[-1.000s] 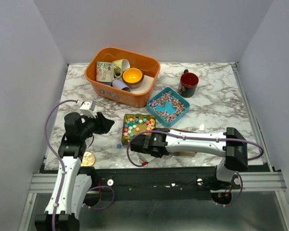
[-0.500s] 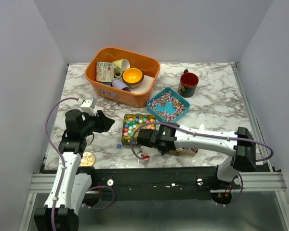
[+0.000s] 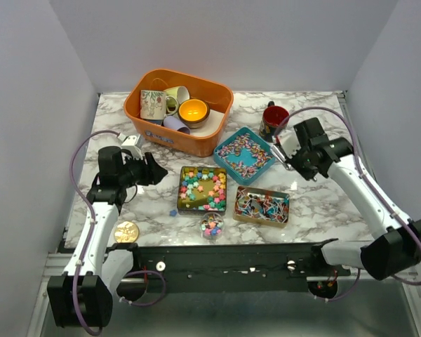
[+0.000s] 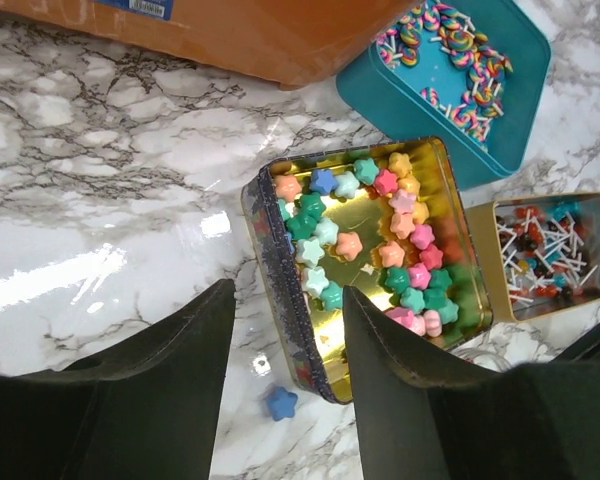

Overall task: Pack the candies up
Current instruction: Place the spatula at the center of the board.

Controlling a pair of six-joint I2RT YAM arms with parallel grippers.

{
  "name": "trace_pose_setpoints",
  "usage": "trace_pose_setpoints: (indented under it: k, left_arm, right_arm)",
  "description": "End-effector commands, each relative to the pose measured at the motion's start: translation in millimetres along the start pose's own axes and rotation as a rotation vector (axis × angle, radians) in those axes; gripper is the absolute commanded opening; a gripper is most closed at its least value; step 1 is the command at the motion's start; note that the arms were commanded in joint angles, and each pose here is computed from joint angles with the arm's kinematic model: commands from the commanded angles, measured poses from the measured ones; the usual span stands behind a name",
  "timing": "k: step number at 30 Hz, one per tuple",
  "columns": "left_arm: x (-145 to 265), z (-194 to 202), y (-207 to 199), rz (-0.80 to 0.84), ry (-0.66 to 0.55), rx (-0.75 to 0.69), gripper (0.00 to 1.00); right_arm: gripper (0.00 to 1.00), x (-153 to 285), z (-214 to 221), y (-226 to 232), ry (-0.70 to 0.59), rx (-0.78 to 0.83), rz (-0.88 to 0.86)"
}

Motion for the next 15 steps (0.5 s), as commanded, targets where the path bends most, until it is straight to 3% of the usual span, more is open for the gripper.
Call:
trace_pose_setpoints:
  k: [1,7,15]
  left_arm:
    - [1,-14,2,0.001,0.023,-0.124,0.59]
    - [1,-9,25,-0.079,0.152,-0.278,0.64]
    - [-2,7,44,-0.089,0.268,-0.399,0.79]
  right_arm:
    - [0.01,-44,26,-4,-0.081,-0.363,0.001]
    - [0.01,-111,36,-62,-0.028,-0.647,0.066]
    - [0.01,-140,9,-123,-0.041,-0.717,0.088]
Point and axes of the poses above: each gripper's point midway between its finger pads, its own x axis back along the fingers, its own y axis along the line the jaws close on, z = x × y, the point moved 4 cm from there along x, back along the fingers, and after that the axes turned 2 degrees about -x, right-handed, at the moved point
